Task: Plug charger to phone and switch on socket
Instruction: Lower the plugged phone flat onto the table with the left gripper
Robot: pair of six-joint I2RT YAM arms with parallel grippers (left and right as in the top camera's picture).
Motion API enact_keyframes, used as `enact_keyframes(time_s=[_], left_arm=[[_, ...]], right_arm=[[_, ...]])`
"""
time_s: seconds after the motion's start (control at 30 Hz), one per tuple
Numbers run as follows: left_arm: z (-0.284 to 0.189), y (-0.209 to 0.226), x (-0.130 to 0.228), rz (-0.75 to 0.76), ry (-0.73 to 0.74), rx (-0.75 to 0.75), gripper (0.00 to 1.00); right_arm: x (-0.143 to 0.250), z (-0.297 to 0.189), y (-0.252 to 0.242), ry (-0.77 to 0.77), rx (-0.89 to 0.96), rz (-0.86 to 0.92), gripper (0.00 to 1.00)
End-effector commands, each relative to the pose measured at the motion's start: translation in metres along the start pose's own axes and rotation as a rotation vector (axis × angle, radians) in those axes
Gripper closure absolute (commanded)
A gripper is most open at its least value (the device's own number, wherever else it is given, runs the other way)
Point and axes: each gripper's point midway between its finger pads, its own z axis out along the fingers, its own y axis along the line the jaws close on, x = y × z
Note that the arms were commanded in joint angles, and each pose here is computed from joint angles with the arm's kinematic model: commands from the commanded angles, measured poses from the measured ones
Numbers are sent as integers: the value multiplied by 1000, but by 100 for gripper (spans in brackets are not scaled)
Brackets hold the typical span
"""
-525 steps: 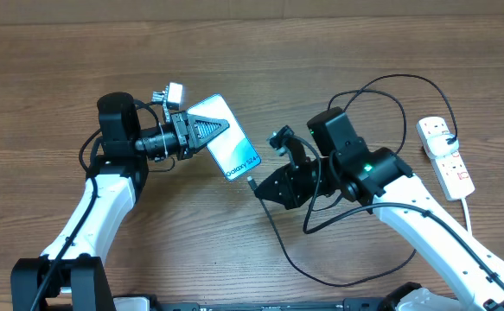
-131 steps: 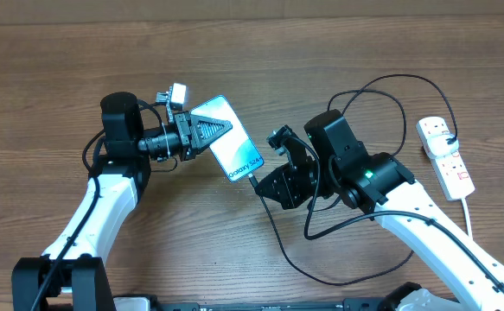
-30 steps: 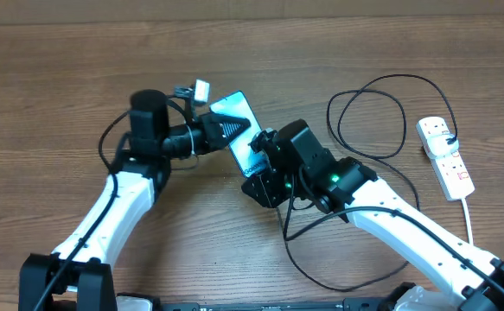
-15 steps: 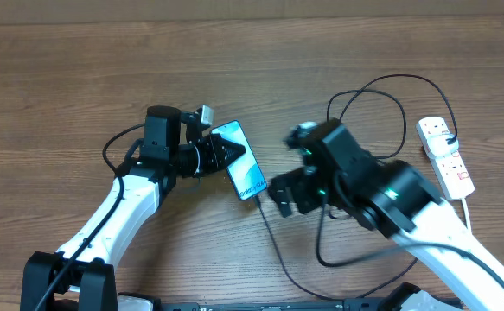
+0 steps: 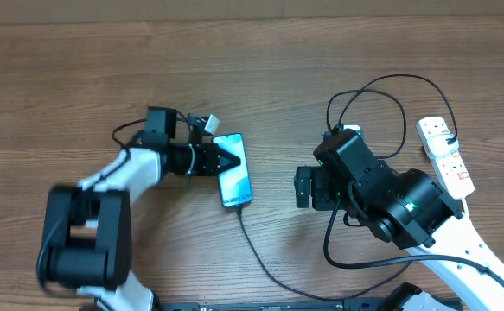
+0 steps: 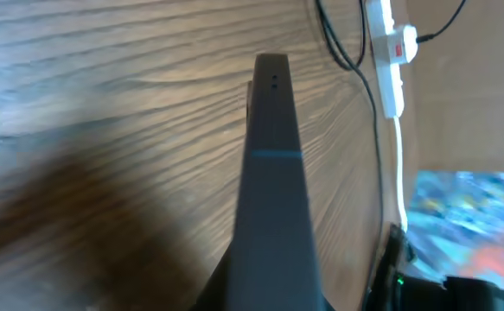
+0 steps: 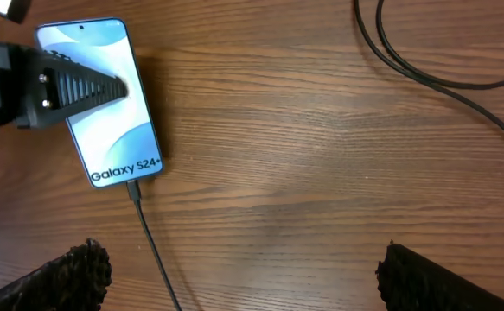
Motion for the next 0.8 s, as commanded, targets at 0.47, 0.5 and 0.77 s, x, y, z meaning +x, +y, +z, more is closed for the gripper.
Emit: enact_keyframes(time_s=[0.47, 0.5, 0.77], left_arm=[[-14, 62, 24, 27, 321, -222, 96], [-12, 63, 24, 29, 317, -220, 96], [-3, 73, 10, -166, 228, -256, 96]], right_arm=[[-9, -4, 0, -42, -4, 38, 0], [-9, -4, 1, -43, -4, 38, 0], [-7, -3, -1, -34, 3, 36, 0]])
